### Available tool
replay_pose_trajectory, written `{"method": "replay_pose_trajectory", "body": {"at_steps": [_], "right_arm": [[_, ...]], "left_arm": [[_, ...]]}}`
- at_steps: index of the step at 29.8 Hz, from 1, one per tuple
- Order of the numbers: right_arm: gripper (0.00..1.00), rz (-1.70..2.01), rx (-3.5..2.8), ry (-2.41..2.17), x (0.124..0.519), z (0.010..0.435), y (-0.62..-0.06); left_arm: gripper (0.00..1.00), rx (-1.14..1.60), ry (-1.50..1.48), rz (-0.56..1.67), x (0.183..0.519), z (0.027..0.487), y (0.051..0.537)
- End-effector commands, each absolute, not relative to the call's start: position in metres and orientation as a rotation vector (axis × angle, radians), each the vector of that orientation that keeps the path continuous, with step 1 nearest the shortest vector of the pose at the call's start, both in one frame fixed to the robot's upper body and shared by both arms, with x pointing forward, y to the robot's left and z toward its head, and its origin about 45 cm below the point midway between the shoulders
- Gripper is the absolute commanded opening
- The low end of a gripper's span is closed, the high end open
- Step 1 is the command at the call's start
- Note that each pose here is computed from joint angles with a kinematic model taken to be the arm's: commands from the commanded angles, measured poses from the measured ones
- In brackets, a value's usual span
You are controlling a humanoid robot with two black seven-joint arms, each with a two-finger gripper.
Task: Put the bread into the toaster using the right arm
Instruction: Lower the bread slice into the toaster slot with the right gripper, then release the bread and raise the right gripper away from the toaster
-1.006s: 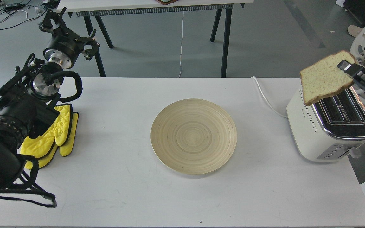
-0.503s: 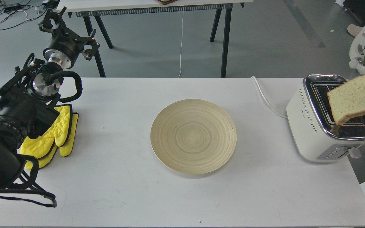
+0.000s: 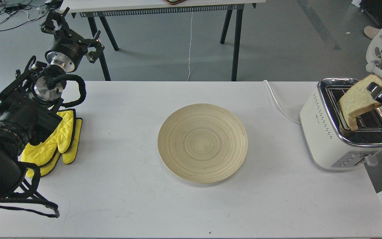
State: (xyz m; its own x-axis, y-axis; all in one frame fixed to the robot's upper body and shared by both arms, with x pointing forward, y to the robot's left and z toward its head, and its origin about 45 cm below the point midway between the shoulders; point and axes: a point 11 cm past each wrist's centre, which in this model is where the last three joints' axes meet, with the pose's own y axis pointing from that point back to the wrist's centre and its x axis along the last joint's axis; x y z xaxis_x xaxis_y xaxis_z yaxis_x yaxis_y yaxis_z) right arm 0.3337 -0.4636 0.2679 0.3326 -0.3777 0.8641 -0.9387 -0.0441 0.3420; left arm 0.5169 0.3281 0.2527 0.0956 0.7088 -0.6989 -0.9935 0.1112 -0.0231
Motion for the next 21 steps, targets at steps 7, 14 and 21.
{"method": "replay_pose_trajectory", "body": {"at_steps": [7,14,21], "right_arm": [[0.08,0.794,1.545,-1.152,0.351,0.257,-0.468],[0.59,0.799,1.639,-1.142,0.352,0.253,-0.439],[0.98,0.702,1.784,-1.19,0.348,0.268,-0.417]], "left_arm": [[1.0,-0.58,0.612,1.371,0.517,0.253,0.328],[1.0,-0.58,0.612,1.371,0.517,0.253,0.328],[1.0,-0.58,0.612,1.371,0.517,0.253,0.328]]}}
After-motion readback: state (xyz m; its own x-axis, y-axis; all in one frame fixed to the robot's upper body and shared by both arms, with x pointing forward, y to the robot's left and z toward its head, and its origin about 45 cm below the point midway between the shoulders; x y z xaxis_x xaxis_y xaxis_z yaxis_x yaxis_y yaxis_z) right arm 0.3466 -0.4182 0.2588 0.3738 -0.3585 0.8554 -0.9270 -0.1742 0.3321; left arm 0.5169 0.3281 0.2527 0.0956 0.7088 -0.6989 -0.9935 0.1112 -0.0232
